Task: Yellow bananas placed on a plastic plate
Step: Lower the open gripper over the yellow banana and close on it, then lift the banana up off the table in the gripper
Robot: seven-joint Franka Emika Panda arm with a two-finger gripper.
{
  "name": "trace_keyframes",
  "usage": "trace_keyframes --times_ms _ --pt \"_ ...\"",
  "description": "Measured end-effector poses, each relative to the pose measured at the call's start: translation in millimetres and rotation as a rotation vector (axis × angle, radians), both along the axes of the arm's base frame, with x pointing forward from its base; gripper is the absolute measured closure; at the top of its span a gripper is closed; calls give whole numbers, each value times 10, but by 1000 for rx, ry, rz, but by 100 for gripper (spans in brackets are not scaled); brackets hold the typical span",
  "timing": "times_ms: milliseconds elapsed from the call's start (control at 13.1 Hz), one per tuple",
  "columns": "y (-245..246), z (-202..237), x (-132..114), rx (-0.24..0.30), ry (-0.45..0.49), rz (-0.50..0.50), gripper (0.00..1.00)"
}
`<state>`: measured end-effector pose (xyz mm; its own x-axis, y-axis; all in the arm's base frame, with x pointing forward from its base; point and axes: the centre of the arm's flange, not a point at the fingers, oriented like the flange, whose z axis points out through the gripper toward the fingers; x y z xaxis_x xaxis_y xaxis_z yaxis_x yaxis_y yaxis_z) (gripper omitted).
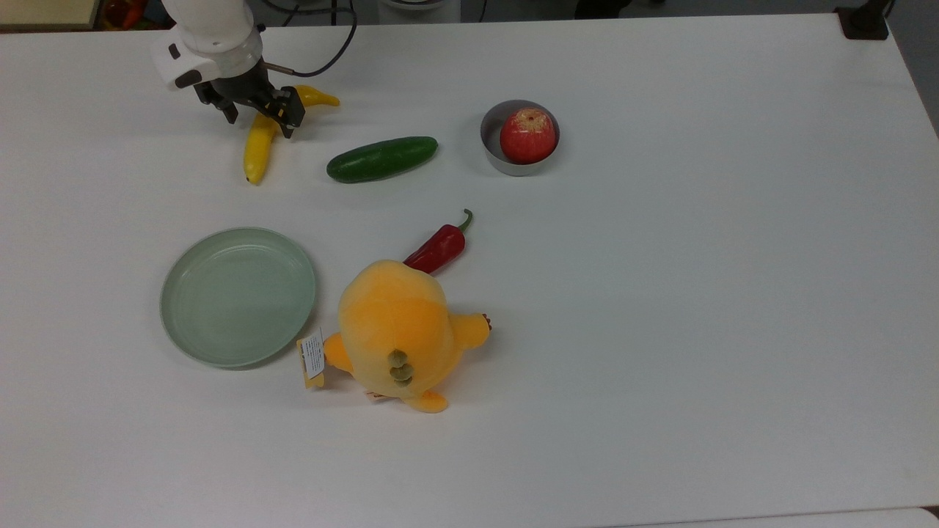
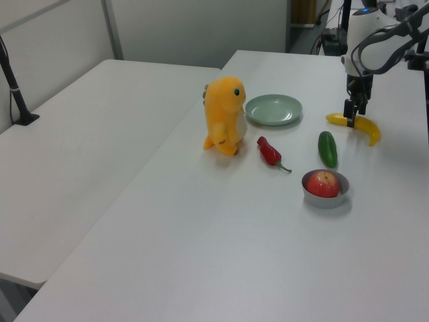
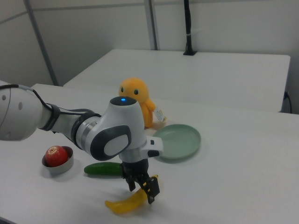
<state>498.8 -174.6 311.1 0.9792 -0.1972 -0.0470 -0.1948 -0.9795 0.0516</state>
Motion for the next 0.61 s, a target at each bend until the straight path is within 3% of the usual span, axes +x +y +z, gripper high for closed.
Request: trace_keyframes --times_ms 153,230,383,459,612 --pt "-2 -36 1 -5 7 8 20" --pt "-2 -41 0 -5 8 9 38" --pt "-2 -41 0 -5 8 12 51" --pt "-2 -41 1 -5 8 13 66" --pt "-3 -36 2 -5 7 14 67"
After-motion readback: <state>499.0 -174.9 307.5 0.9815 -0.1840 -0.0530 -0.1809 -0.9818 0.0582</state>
